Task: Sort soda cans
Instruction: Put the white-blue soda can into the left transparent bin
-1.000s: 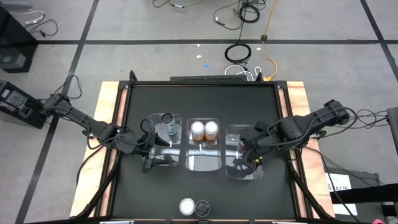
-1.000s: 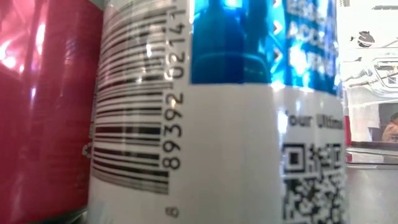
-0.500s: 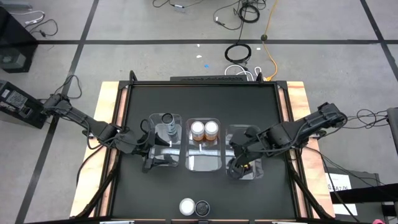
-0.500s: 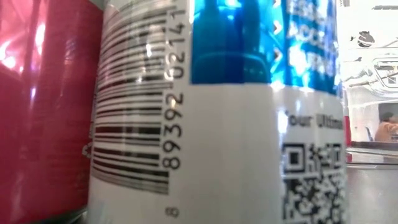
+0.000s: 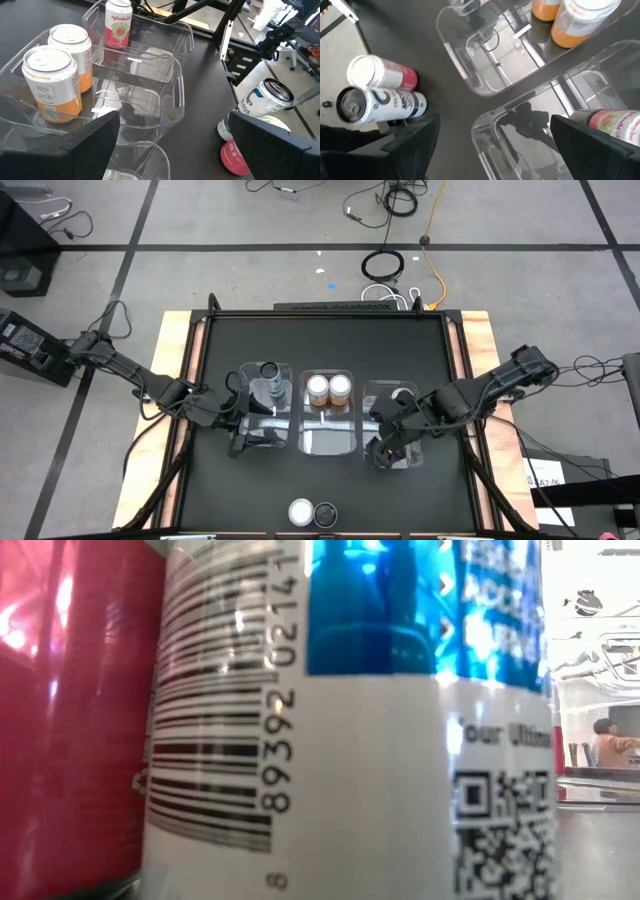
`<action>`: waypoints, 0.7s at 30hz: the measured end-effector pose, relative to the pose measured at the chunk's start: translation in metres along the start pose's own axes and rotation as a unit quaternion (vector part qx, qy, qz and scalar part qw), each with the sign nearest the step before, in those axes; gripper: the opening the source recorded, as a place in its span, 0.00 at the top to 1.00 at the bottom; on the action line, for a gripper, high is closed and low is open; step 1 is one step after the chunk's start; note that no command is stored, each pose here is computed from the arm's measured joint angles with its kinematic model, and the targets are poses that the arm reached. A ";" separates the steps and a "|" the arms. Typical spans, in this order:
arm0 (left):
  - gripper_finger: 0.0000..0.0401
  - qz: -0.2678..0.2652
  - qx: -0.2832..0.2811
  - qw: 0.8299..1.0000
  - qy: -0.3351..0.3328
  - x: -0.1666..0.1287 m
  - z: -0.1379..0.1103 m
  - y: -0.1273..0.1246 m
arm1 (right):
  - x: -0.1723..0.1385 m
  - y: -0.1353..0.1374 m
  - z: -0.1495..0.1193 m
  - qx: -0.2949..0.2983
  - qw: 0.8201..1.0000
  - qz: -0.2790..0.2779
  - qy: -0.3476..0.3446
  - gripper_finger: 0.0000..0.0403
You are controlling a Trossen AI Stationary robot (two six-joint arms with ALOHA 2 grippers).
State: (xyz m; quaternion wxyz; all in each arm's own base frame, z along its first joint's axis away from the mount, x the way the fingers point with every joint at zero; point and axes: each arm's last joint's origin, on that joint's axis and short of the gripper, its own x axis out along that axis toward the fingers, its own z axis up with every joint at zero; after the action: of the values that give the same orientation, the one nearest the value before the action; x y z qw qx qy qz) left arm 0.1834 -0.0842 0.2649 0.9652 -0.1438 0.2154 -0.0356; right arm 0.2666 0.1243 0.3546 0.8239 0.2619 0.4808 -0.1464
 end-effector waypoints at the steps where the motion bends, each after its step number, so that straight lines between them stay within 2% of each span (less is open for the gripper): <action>1: 0.04 0.000 0.000 1.000 0.000 0.000 0.000 0.000 | -0.001 0.002 -0.002 -0.002 1.000 0.002 0.001 0.08; 6: 0.04 0.000 -0.001 1.000 0.000 0.000 0.000 0.000 | -0.003 0.007 -0.012 0.001 1.000 -0.006 -0.014 0.08; 10: 0.04 -0.013 -0.042 0.999 -0.014 0.000 0.003 -0.002 | -0.005 0.010 -0.018 0.003 0.999 -0.014 -0.033 0.08; 21: 0.04 0.008 -0.047 0.999 -0.026 0.000 0.005 0.000 | -0.006 0.013 -0.023 0.029 0.998 -0.020 -0.052 0.08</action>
State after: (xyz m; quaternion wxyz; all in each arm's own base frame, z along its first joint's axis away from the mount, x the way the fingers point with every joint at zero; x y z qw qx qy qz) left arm 0.1857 -0.0826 0.2686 0.9629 -0.1880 0.1931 -0.0144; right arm 0.2532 0.1482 0.3545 0.8369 0.2678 0.4380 -0.1897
